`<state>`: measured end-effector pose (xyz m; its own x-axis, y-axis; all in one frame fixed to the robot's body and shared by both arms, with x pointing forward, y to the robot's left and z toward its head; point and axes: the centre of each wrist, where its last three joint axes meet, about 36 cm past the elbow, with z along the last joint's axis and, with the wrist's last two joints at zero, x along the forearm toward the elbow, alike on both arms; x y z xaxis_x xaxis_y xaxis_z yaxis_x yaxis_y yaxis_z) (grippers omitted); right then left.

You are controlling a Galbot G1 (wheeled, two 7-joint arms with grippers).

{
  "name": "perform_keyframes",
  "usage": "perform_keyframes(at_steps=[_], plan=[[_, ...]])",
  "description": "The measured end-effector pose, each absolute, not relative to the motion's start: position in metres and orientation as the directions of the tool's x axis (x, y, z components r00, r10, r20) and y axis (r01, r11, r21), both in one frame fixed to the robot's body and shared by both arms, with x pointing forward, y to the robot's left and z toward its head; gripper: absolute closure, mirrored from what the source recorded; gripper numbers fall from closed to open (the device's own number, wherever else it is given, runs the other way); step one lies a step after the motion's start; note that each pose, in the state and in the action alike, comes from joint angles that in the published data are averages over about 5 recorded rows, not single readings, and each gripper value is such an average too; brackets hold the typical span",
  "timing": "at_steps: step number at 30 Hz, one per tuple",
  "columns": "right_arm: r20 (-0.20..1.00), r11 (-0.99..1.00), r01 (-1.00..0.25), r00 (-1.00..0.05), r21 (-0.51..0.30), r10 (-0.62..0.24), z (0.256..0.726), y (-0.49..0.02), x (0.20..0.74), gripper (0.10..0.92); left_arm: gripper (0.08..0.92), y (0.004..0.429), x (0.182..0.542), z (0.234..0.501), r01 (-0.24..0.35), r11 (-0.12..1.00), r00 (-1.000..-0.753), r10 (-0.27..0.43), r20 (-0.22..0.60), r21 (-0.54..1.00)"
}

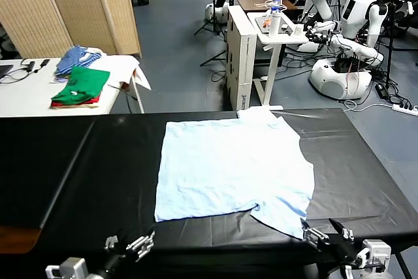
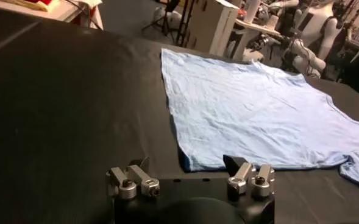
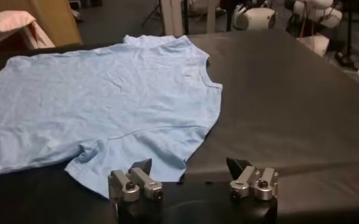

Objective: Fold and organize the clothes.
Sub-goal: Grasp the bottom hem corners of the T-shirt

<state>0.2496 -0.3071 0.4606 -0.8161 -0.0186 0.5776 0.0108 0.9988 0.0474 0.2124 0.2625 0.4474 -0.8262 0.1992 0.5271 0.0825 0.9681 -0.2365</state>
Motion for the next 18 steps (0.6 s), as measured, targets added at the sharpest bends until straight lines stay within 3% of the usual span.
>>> perform_keyframes(at_steps=[14,18], plan=[[0.581,0.998,0.014,-0.813,0.068,-0.028,0.442,-0.307,0.256,0.126,0.097,0.254,0.228,0.425,0.042,0.96,-0.834,0.186,0.52,-0.276],[0.586,0.997,0.012,-0.809,0.074,-0.034,0.437,-0.304,0.256,0.185,0.161,0.25,0.231,0.421,0.044,0.959,-0.836,0.189,0.516,-0.28]])
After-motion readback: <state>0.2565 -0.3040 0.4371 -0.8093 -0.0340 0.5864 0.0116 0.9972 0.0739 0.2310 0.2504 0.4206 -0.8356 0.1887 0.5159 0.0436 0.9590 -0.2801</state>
